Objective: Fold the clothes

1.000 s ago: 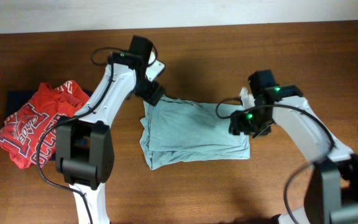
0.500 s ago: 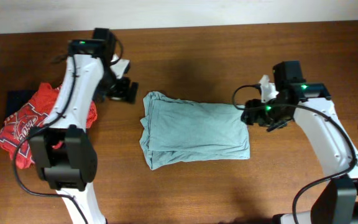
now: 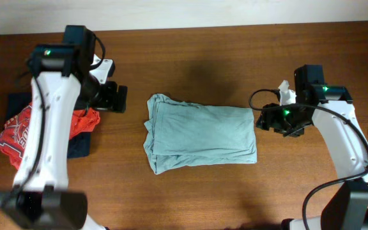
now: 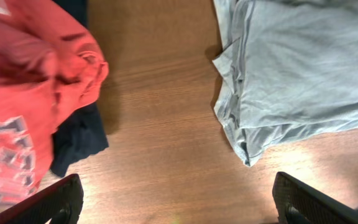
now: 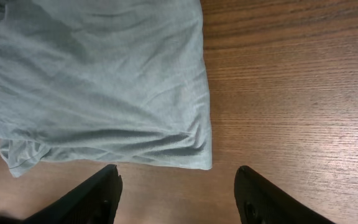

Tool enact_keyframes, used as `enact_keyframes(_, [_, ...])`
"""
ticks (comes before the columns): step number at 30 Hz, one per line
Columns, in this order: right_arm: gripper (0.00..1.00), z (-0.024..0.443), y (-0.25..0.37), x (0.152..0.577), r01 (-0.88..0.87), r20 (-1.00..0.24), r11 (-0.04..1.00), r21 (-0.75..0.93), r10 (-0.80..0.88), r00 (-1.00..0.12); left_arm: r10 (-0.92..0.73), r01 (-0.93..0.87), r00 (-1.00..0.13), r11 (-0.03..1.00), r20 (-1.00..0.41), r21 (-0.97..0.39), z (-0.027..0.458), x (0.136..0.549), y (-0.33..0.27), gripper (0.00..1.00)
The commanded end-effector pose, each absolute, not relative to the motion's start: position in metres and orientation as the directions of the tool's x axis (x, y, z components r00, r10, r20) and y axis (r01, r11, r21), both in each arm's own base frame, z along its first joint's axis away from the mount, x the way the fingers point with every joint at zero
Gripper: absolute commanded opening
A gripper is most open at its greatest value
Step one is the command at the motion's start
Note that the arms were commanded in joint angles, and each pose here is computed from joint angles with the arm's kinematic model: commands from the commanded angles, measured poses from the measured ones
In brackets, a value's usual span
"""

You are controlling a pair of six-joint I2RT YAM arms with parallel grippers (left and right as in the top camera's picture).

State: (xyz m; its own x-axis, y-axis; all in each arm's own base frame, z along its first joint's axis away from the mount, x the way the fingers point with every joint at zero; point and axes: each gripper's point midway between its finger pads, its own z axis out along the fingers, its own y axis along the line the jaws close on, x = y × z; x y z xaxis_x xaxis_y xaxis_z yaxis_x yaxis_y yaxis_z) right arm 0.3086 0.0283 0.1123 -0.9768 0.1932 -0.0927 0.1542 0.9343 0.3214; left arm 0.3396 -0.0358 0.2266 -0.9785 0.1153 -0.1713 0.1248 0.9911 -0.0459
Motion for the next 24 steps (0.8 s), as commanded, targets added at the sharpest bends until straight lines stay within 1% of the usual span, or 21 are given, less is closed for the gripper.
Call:
enact_keyframes(1, [0.63, 0.118, 0.029, 0.31, 0.141, -0.109, 0.932, 0.334, 0.187, -0.976, 0.086, 0.09, -0.972, 0.996, -0.218, -0.008, 0.24, 0.323, -0.033, 0.97])
enact_keyframes(3, [0.63, 0.118, 0.029, 0.31, 0.141, -0.109, 0.932, 0.334, 0.187, -0.976, 0.087, 0.092, -0.967, 0.996, -0.239, -0.012, 0.234, 0.316, -0.034, 0.97])
enact_keyframes(5, [0.64, 0.118, 0.029, 0.31, 0.141, -0.109, 0.932, 0.334, 0.187, -0.976, 0.084, 0.109, -0.958, 0.991, -0.275, -0.079, 0.212, 0.313, -0.046, 0.99])
enact_keyframes(7, [0.65, 0.118, 0.029, 0.31, 0.141, -0.109, 0.932, 0.334, 0.187, -0.976, 0.101, 0.156, -0.949, 0.973, -0.3, -0.167, 0.184, 0.314, -0.063, 0.99])
enact_keyframes(10, [0.66, 0.118, 0.029, 0.31, 0.141, -0.109, 0.932, 0.334, 0.187, -0.976, 0.108, 0.212, -0.946, 0.919, -0.305, -0.331, 0.139, 0.314, -0.093, 0.99])
enact_keyframes(13, [0.67, 0.118, 0.029, 0.31, 0.141, -0.109, 0.932, 0.334, 0.187, -0.976, 0.11, 0.249, -0.942, 0.862, -0.317, -0.442, 0.106, 0.318, -0.114, 0.99])
enact_keyframes(18, [0.66, 0.118, 0.029, 0.31, 0.141, -0.109, 0.932, 0.335, 0.186, -0.976, 0.11, 0.262, -0.946, 0.813, -0.305, -0.52, 0.073, 0.334, -0.129, 0.99])
enact_keyframes(24, [0.67, 0.118, 0.029, 0.309, 0.143, -0.102, 0.932, 0.334, 0.186, -0.977, 0.112, 0.211, -0.971, 0.817, -0.211, -0.537, 0.029, 0.334, -0.13, 0.99])
